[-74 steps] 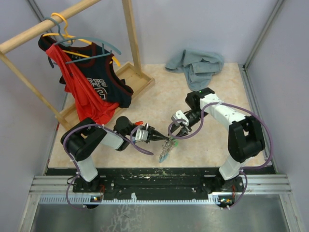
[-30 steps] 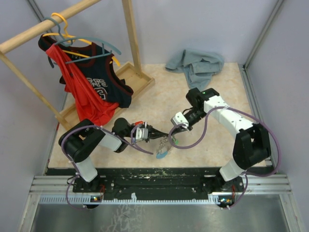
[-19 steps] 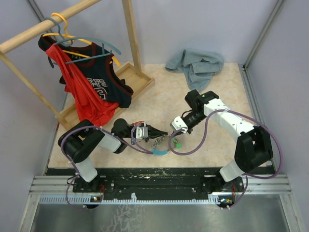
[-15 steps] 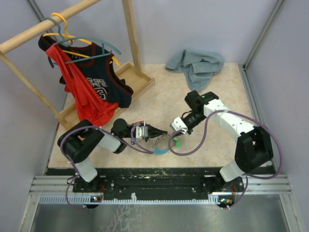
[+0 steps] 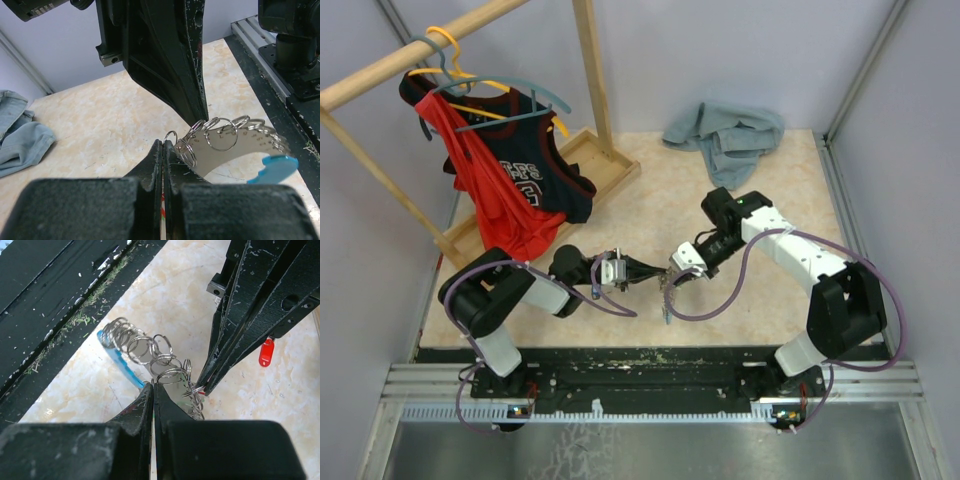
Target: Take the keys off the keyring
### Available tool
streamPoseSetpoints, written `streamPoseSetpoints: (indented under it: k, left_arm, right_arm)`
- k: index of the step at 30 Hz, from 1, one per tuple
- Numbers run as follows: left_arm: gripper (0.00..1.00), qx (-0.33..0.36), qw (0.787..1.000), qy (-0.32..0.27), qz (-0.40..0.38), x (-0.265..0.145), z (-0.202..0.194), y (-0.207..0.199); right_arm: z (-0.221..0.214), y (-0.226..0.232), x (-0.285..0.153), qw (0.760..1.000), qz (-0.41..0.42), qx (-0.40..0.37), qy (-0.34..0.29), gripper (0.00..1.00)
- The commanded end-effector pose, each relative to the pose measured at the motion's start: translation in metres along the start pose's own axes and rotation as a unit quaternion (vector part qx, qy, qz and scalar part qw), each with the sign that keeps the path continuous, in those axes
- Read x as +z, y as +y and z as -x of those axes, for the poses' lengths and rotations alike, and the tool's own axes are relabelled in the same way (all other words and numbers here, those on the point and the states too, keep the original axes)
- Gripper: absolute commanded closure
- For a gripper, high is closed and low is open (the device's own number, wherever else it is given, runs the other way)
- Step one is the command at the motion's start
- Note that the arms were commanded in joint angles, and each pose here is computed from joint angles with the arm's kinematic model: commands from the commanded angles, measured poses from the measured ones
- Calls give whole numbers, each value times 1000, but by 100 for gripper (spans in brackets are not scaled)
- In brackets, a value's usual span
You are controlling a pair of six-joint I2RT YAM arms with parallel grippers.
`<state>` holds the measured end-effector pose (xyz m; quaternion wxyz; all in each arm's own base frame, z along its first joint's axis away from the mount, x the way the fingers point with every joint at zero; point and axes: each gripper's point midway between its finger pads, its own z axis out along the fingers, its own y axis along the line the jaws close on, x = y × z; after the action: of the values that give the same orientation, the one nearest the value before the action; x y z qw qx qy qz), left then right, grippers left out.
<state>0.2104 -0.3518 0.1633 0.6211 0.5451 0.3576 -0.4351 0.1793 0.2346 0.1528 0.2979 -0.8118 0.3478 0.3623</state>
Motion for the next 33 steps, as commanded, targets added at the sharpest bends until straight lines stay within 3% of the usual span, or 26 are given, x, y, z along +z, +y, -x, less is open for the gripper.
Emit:
streamPoseSetpoints:
  k: [1,18,22,28,33]
  left_arm:
    - [100,122,988,-93,35,-1,63,20]
    - [100,108,983,-90,117,-11,70,43]
    - [100,98,983,-89,130,-12,70,47]
    - [100,91,980,-87,156,-16,70,55]
    - [100,95,977,-85,169,-19,70,58]
  right_arm:
    - [18,-6,-7,1000,-21,-15,-14,100]
    - [18,-21,-26,997,-67,22,-32,100]
    - [11,-36,-36,993,-99,66,-23,100]
    - [-14,-71,-70,962,-200,187,-15,100]
    - [-61,-105,-112,901,-327,284,-2,100]
